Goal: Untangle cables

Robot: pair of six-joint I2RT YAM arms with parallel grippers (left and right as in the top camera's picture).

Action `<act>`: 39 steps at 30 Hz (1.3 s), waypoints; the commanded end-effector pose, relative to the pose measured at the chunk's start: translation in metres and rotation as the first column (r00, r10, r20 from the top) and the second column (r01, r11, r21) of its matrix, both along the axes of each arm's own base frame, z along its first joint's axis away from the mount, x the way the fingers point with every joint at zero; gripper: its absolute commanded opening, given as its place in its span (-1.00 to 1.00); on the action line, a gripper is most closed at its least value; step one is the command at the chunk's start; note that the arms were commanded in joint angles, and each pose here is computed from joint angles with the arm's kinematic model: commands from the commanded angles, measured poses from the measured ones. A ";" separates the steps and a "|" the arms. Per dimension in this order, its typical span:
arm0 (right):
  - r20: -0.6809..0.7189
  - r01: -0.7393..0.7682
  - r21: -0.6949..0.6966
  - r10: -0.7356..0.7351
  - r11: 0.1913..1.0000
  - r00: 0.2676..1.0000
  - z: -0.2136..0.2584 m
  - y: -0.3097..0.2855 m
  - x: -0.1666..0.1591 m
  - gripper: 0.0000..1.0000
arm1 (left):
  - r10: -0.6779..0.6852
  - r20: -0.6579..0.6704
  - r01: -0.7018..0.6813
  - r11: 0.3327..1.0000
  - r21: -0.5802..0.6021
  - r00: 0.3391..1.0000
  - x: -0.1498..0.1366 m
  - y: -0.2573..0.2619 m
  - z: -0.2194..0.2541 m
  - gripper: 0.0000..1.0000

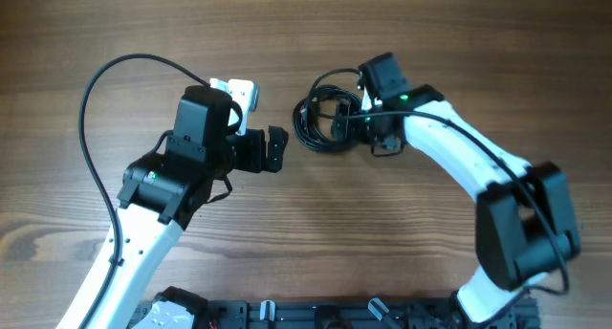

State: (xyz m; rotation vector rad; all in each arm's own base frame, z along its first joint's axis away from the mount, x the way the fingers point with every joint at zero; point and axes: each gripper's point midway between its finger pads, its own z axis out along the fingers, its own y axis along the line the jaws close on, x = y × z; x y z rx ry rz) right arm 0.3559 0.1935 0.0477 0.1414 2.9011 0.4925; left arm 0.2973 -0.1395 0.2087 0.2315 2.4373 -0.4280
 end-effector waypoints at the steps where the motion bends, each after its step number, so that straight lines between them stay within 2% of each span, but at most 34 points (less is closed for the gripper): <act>1: -0.091 0.052 -0.007 -0.053 0.999 0.994 -0.025 0.000 -0.007 0.50 | -0.010 0.007 0.011 1.000 -0.014 1.000 0.001 -0.004 0.006 1.00; 8: -0.083 0.125 -0.119 -0.135 0.985 0.987 -0.034 -0.020 -0.005 0.40 | -0.010 0.008 0.011 1.000 -0.014 1.000 0.002 -0.004 0.006 1.00; 17: -0.170 0.121 -0.173 -0.150 0.977 0.974 -0.072 -0.026 -0.017 0.33 | -0.010 0.008 0.010 1.000 -0.014 1.000 0.002 -0.004 0.006 1.00; 23: -0.185 0.137 -0.169 -0.168 0.976 0.968 -0.074 -0.025 -0.018 0.32 | -0.010 0.008 0.011 1.000 -0.014 1.000 0.002 -0.004 0.006 0.99; 27: -0.211 0.129 -0.119 -0.152 0.984 0.966 -0.072 -0.015 -0.021 0.02 | -0.010 0.008 0.011 1.000 -0.014 1.000 0.002 -0.004 0.006 1.00; 29: -0.203 0.130 -0.115 -0.152 0.985 0.967 -0.071 -0.014 -0.018 0.01 | -0.010 0.008 0.011 1.000 -0.014 1.000 0.002 -0.004 0.006 1.00; 39: -0.146 0.136 -0.052 -0.142 0.989 0.979 -0.050 -0.004 -0.006 0.21 | -0.010 0.008 0.011 1.000 -0.014 1.000 0.002 -0.004 0.006 1.00</act>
